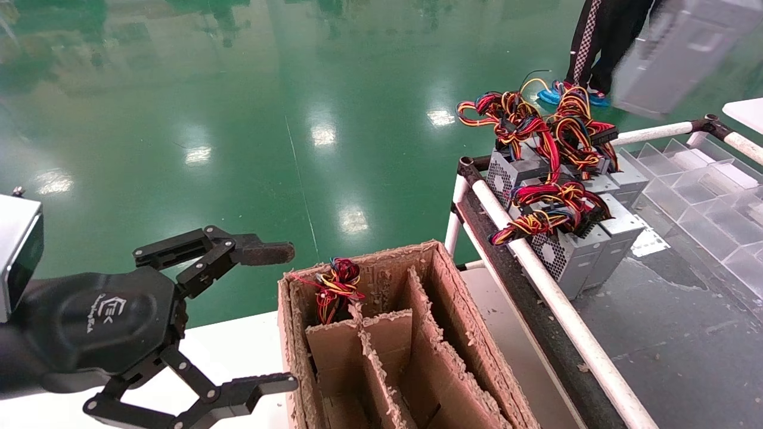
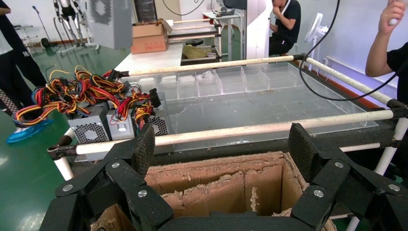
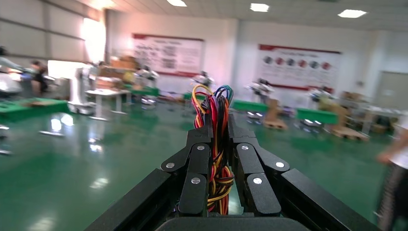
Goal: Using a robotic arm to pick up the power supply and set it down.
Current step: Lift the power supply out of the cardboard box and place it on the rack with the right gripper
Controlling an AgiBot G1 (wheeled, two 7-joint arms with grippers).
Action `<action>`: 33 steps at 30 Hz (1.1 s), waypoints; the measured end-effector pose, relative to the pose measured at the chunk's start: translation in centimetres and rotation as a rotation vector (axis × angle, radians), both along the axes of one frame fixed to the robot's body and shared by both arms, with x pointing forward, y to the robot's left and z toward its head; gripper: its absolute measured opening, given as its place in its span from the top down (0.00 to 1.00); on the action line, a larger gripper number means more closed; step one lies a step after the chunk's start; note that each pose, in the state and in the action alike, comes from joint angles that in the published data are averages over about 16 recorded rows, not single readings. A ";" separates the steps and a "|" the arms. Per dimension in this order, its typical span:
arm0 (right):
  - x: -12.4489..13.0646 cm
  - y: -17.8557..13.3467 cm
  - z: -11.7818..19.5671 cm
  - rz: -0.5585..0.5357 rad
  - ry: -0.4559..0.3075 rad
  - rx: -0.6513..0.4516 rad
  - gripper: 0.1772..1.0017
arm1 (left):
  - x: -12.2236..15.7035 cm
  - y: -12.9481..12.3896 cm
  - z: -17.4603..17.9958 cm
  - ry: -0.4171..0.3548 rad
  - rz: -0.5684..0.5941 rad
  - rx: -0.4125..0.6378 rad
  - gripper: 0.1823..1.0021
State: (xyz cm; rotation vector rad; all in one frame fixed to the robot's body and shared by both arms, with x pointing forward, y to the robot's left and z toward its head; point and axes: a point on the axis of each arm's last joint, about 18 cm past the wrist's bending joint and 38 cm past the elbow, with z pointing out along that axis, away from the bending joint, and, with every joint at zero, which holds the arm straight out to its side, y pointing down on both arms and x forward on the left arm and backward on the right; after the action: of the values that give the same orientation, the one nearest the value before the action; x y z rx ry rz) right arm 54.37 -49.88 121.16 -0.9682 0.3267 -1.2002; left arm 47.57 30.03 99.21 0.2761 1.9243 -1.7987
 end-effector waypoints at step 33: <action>0.0 -7.5 -14.8 -0.076 0.370 0.037 0.92 | 0.0 0.0 0.0 0.000 0.000 0.000 0.00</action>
State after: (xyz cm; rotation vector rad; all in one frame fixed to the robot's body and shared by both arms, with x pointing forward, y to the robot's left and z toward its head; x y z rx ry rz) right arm 54.38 -57.38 106.32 -1.1539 0.6821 -1.0758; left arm 47.57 30.03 99.21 0.2761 1.9243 -1.7987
